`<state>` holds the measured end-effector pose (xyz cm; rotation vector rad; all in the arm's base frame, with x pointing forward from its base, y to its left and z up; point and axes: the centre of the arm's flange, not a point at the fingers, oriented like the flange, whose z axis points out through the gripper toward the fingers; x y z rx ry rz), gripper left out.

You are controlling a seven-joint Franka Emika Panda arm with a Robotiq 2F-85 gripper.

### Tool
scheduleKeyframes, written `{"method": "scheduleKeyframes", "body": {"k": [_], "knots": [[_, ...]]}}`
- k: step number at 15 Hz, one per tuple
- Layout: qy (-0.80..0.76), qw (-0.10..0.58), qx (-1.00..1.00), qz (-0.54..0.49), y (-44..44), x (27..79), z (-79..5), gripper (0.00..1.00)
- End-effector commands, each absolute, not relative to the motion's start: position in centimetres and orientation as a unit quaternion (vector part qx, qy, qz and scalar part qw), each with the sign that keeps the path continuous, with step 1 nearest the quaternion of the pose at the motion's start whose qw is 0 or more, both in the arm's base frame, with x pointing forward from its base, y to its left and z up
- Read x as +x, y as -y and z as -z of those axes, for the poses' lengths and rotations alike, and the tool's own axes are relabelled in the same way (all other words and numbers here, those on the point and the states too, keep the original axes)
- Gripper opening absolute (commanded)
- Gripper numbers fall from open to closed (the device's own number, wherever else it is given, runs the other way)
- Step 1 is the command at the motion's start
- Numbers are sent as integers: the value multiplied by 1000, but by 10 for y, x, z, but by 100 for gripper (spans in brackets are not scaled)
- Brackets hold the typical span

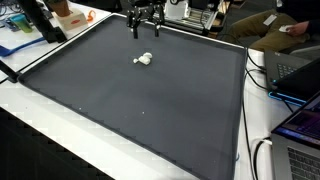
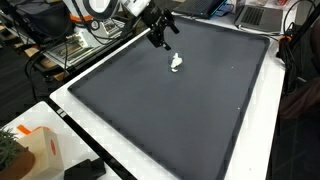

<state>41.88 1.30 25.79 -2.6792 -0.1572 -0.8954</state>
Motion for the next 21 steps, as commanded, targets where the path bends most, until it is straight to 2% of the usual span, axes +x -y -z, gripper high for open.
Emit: {"method": "scheduleKeyframes", "body": {"k": [1,6,12,21], "knots": [[48,165,-936,308,-14,424,-263,100],[26,148,-947,284,-19,436,-278,100],[14,80,-964,254,-15,448,-292,100],[9,60,-967,247,-10,454,-322,100]]}}
